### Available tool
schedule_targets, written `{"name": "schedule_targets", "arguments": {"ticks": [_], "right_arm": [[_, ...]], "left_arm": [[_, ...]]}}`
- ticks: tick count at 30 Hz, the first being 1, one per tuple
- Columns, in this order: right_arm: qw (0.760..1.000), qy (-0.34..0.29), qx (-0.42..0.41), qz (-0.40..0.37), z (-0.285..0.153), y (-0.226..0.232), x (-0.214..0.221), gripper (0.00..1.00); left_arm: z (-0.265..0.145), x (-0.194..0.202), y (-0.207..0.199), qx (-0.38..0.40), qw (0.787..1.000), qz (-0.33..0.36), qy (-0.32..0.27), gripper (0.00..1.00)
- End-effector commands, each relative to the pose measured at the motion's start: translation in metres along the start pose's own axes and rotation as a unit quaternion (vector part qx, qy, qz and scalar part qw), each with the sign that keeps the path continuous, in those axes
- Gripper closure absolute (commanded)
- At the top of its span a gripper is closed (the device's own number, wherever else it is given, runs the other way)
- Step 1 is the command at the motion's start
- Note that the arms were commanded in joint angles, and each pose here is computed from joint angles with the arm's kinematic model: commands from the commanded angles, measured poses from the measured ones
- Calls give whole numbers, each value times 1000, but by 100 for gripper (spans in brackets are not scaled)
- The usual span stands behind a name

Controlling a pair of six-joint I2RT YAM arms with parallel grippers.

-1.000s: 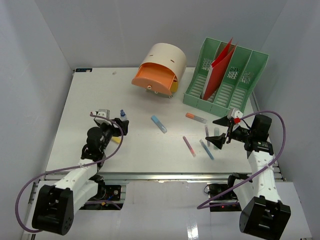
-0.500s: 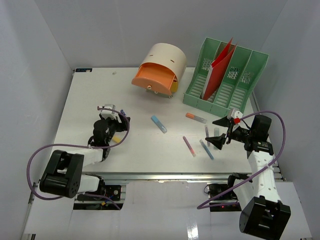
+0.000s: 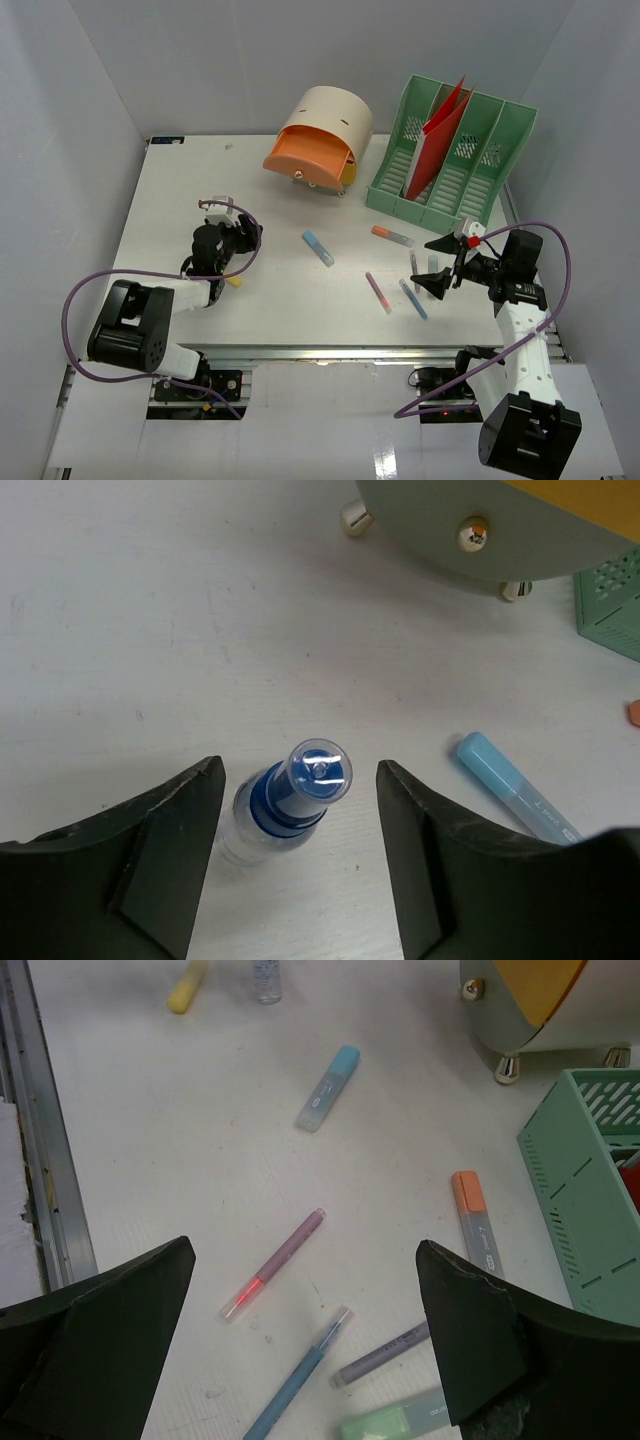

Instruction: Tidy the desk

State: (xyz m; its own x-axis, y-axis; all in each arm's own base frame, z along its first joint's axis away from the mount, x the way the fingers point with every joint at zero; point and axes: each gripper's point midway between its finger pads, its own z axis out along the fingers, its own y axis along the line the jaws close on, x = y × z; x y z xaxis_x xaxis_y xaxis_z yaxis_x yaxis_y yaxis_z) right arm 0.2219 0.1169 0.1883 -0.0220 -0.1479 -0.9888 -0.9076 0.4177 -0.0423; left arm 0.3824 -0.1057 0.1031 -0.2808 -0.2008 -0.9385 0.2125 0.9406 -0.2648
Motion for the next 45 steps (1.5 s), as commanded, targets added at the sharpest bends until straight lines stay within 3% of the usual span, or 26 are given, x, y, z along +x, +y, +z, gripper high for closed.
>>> {"name": "schedule_targets", "arguments": {"ticks": [1,23,27,38,42,45], "right_arm": [[1000,-13,-12,-21,0,3,-15,2],[1000,-15,-15,-20,0,5,-16,2],[999,-16,-15,-23,0,5,-17,2],[999,-18,-16,-27,-1,7,-19,2],[999,-17,-14,-29,-1,7,-20,2],[999,-19,-15,-30,-1,8,-20,2]], "left_arm": [[-10,-4,1,-17,999,-37,-4,25],[11,17,22,-82,992,-88,38,40],[15,18,21,-81,992,-89,42,48],[14,7,12,-63,993,-99,33,97],[5,-12,-14,-20,987,-156,39,100],[-1,-49,-42,30,980,-192,36,100]]}}
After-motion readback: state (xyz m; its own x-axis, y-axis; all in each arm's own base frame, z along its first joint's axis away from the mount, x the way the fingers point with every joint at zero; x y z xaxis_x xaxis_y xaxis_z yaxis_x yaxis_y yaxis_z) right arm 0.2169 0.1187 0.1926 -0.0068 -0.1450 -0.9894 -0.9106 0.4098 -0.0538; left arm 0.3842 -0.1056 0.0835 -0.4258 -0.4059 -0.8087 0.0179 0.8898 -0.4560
